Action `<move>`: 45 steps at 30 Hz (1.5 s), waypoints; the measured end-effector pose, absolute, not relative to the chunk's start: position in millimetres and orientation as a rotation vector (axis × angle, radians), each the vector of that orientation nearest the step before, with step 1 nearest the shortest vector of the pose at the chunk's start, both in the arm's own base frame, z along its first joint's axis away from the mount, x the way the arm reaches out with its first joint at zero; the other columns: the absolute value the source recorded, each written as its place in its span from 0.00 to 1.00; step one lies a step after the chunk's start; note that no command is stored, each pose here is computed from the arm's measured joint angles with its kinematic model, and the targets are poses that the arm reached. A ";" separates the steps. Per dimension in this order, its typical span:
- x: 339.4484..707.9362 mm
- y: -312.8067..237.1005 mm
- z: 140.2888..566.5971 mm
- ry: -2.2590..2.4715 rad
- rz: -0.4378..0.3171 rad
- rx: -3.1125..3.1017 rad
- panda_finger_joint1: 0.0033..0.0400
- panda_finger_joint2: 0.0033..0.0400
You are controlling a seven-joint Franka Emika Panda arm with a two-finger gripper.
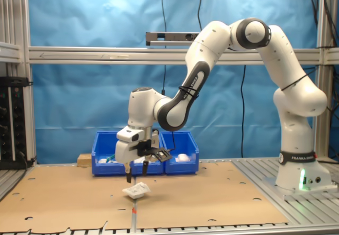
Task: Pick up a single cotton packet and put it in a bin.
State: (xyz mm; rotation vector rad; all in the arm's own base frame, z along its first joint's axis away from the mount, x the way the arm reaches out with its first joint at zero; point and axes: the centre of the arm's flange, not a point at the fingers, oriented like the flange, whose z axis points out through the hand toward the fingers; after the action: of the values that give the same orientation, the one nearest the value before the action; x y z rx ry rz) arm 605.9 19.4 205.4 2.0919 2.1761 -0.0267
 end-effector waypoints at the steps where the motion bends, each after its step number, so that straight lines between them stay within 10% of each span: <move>1: 605.3 19.1 204.3 2.176 -0.026 2.097 1.00 1.00; 45: 601.7 20.1 143.8 2.207 0.028 2.134 1.00 1.00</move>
State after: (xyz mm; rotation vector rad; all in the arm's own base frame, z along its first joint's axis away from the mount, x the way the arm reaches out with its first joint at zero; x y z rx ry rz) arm 601.7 20.1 143.8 2.1336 2.2074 0.0284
